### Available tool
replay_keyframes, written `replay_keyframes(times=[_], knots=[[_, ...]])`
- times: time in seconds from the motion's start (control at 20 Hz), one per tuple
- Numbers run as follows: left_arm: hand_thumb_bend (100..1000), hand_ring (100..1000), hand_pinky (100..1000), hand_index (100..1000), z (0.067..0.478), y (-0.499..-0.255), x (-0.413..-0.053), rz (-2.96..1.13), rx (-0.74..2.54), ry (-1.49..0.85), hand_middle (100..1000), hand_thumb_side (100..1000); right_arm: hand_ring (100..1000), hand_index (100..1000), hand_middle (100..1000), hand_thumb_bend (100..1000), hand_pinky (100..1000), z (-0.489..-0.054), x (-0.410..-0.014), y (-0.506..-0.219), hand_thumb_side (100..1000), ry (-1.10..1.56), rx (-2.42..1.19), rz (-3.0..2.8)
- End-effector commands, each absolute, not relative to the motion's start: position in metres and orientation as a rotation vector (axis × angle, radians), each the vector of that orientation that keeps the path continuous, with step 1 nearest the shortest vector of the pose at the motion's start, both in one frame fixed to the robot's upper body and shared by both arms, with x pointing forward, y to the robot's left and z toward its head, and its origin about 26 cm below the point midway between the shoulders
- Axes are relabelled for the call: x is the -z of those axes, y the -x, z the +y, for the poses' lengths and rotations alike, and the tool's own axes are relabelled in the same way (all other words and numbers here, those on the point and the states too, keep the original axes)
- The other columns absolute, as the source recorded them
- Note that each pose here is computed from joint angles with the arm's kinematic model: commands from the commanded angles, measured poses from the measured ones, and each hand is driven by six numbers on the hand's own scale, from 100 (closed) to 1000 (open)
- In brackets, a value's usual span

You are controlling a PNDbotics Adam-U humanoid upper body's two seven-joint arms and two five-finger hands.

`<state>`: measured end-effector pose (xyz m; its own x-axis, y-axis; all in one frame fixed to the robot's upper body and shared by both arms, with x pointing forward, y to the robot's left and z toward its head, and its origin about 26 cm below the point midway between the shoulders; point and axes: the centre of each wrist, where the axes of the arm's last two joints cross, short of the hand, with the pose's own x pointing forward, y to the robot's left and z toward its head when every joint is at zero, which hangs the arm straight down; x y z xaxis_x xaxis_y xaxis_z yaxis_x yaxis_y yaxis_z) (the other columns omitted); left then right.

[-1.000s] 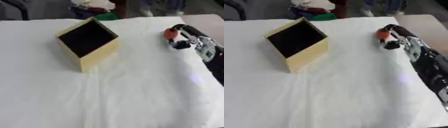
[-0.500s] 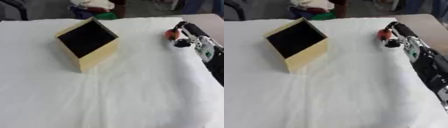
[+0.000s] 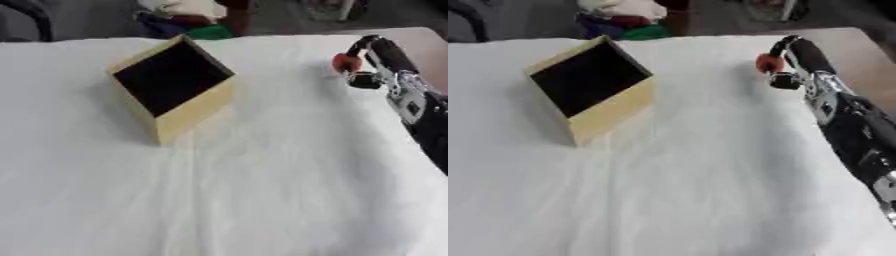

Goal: Pick up objects on the table and place them in the box.

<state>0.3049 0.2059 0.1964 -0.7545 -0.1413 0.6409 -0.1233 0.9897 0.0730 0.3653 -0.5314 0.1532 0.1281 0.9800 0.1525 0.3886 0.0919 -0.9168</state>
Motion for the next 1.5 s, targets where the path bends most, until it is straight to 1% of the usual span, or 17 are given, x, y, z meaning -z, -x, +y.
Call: replay_keyframes(times=[0.05,0.4,0.75,0.95,1.0,1.05,1.3,1.5], knots=[[100,641,744,924,0.206,-0.304,-0.204,-2.467,0.035,-0.184,638,708,791,231,542,100,852,-0.533,-0.178,-0.366,100,1.524,-0.793,-1.484],[100,641,744,924,0.206,-0.304,-0.204,-2.467,0.037,-0.184,638,708,779,223,540,100,852,-0.506,-0.206,-0.378,100,1.497,-0.864,-1.633],[100,640,744,924,0.205,-0.304,-0.205,-2.469,0.041,-0.182,638,707,782,230,552,100,855,-0.458,-0.242,-0.394,100,1.397,-0.987,-1.825],[100,640,744,923,0.203,-0.304,-0.207,-2.478,0.054,-0.169,638,706,782,232,555,100,859,-0.434,-0.256,-0.404,100,1.338,-1.056,-1.89],[100,640,744,923,0.202,-0.304,-0.208,-2.483,0.058,-0.164,638,736,782,232,557,100,865,-0.429,-0.258,-0.406,100,1.324,-1.072,-1.899],[100,640,744,923,0.201,-0.304,-0.209,-2.488,0.061,-0.157,638,705,782,233,558,100,867,-0.425,-0.259,-0.408,100,1.313,-1.089,-1.906],[100,639,744,923,0.194,-0.305,-0.214,-2.511,0.083,-0.11,638,704,795,248,570,100,865,-0.413,-0.259,-0.418,106,1.264,-1.129,-1.903],[100,639,744,923,0.192,-0.305,-0.215,-2.516,0.09,-0.089,637,704,820,277,591,100,867,-0.399,-0.246,-0.429,168,1.185,-1.192,-1.879]])
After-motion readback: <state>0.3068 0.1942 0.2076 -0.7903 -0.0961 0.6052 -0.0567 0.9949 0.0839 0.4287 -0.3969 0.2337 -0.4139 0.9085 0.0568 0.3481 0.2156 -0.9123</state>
